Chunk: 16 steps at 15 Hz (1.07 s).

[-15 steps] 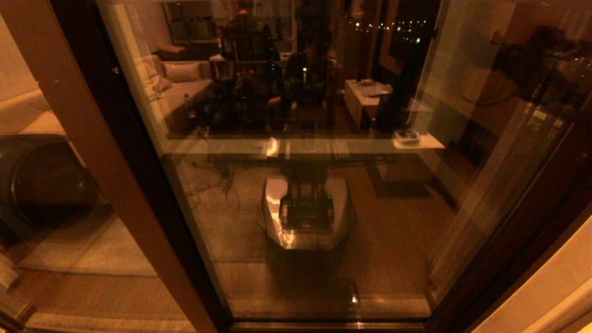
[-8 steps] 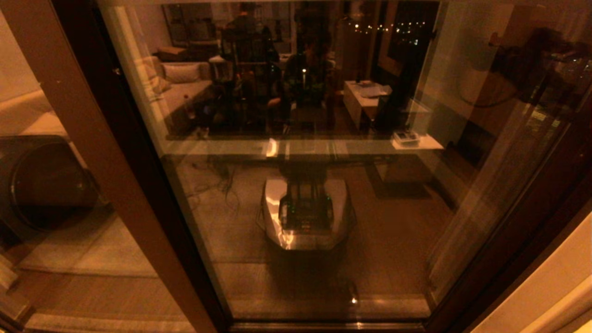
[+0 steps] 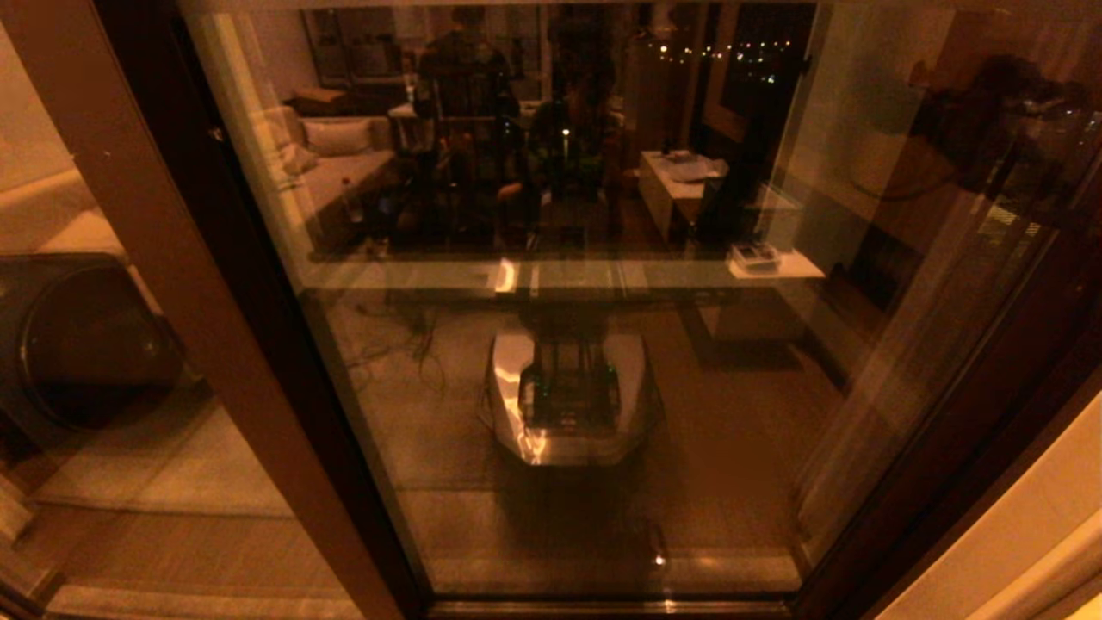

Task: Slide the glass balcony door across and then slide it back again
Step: Open the slid door

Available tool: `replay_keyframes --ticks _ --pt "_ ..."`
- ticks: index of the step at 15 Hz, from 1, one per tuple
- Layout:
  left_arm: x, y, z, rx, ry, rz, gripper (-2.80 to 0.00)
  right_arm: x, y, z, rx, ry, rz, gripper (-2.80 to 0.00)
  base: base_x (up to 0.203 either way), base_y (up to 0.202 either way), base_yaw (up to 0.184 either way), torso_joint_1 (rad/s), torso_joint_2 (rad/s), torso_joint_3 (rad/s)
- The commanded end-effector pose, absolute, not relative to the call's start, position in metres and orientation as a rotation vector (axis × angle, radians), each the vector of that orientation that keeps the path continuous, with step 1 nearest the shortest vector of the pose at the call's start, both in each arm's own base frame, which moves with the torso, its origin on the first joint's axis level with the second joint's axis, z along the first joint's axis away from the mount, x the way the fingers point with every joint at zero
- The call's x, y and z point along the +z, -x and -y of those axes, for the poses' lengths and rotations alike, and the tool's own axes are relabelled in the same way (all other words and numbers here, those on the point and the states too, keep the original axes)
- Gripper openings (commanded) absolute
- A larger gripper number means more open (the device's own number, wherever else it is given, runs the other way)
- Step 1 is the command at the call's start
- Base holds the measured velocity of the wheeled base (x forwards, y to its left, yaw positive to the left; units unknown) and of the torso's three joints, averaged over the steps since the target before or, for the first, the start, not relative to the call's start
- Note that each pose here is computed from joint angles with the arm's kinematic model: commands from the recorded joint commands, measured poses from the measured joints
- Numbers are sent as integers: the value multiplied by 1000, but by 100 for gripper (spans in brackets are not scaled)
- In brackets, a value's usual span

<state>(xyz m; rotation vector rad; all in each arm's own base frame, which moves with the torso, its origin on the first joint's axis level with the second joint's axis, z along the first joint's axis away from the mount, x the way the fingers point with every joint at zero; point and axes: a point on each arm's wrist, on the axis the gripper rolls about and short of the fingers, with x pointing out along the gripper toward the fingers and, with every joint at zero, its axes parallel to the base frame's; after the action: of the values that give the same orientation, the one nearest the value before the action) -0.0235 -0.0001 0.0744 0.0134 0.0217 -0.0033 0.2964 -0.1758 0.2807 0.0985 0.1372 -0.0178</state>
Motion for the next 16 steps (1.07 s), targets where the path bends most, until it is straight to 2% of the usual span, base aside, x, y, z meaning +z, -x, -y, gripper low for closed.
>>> replay_keyframes --ticks 1,16 --pt "74 24 0 -3 -14 -19 -280 285 -290 165 8 -93 -130 0 0 0 0 0 0 0" --pt "74 24 0 -3 -14 -20 -280 284 -287 142 60 -93 -142 0 0 0 0 0 0 0"
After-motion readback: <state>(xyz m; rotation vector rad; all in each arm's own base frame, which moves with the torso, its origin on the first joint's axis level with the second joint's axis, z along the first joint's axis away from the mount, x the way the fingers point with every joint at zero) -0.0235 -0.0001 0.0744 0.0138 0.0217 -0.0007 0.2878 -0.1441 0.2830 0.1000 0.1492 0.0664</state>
